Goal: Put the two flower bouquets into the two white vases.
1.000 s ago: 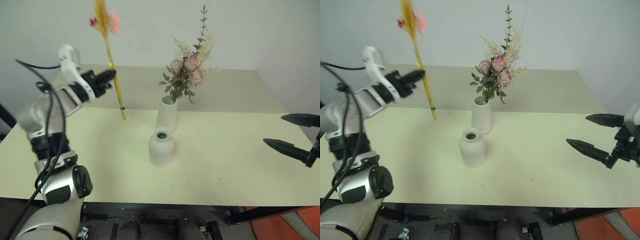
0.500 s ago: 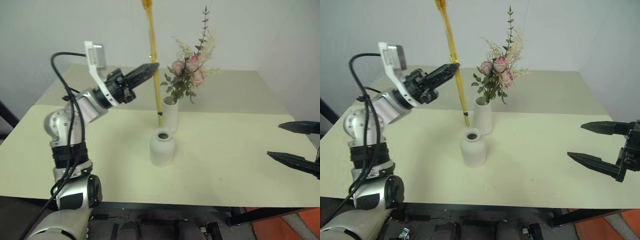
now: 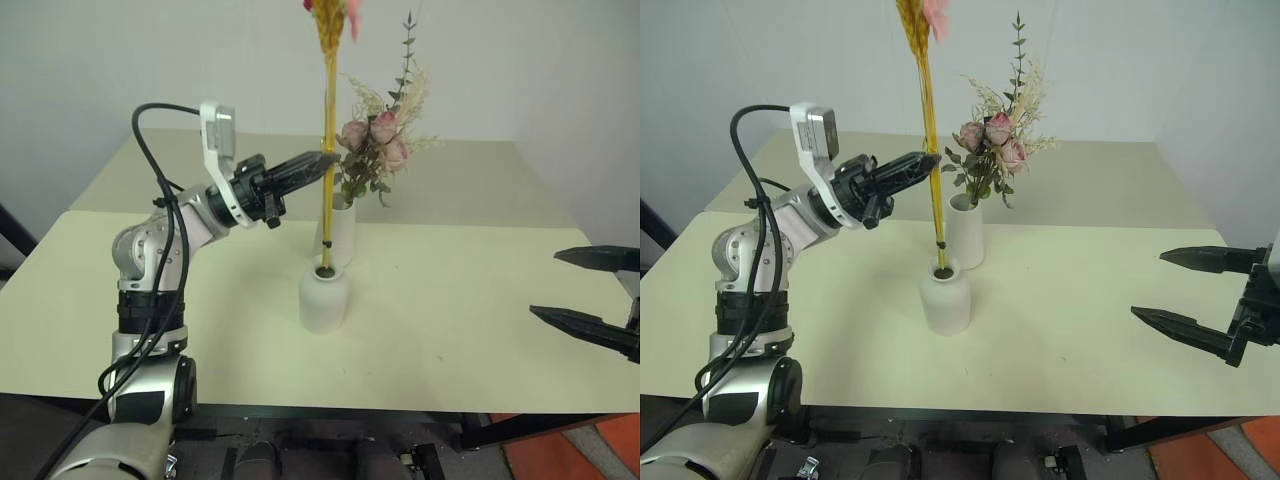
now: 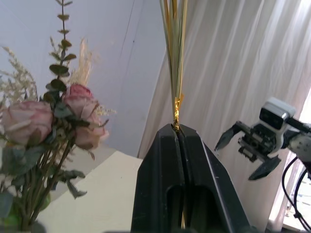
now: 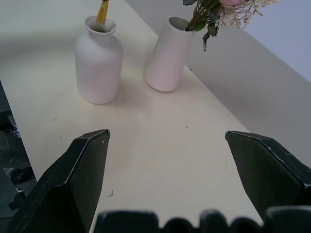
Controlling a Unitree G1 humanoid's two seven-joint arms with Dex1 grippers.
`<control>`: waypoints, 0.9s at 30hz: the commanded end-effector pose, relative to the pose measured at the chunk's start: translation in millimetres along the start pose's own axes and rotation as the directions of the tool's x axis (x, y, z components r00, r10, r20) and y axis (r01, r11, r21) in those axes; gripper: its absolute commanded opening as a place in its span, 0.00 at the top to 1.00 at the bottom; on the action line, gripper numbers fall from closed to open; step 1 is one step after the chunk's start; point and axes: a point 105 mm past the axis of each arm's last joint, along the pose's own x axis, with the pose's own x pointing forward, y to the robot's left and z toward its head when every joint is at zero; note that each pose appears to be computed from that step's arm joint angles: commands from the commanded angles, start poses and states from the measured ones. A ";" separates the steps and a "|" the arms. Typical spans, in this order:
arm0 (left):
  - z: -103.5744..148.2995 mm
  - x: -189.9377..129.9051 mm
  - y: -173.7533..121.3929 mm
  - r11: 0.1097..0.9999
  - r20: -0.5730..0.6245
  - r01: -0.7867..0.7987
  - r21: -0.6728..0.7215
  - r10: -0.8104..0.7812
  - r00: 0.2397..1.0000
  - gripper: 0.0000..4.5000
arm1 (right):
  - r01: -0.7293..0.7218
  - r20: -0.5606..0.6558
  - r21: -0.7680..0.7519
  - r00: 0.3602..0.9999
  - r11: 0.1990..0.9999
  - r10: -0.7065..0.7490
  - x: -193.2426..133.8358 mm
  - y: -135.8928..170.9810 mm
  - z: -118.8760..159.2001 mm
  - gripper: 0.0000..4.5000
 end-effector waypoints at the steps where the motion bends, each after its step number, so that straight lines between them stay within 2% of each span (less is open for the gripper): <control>1: 6.9 -2.9 -2.6 0.998 -0.004 0.010 0.066 -0.009 1.000 0.98 | 0.038 0.010 -0.061 0.999 0.997 -0.038 -3.6 -4.3 8.3 0.00; 7: -15.4 -6.7 2.2 0.994 -0.082 -0.005 0.106 0.013 0.997 0.98 | 0.045 0.014 -0.070 0.999 0.997 -0.044 -3.6 -6.8 8.6 0.00; 13: -21.5 -0.3 -8.6 0.993 -0.082 0.047 0.111 -0.038 0.996 0.98 | 0.049 0.016 -0.081 0.999 0.996 -0.048 -3.8 -9.2 10.0 0.00; 19: -30.2 -5.3 -16.8 0.989 -0.147 0.106 0.103 -0.090 0.985 0.98 | 0.052 0.016 -0.087 0.999 0.995 -0.050 -3.6 -10.0 9.9 0.00; 20: -31.2 -7.1 -19.3 0.987 -0.159 0.122 0.100 -0.105 0.982 0.90 | 0.052 0.016 -0.089 0.999 0.995 -0.051 -3.6 -10.3 9.7 0.00; 21: -31.7 -8.1 -20.9 0.986 -0.167 0.132 0.098 -0.114 0.979 0.85 | 0.052 0.016 -0.089 0.999 0.995 -0.051 -3.7 -10.6 9.5 0.00; 27: -35.8 -19.7 -12.5 0.993 -0.225 0.058 0.101 -0.034 0.974 0.41 | 0.050 0.015 -0.094 0.999 0.994 -0.049 -2.4 -12.6 9.3 0.00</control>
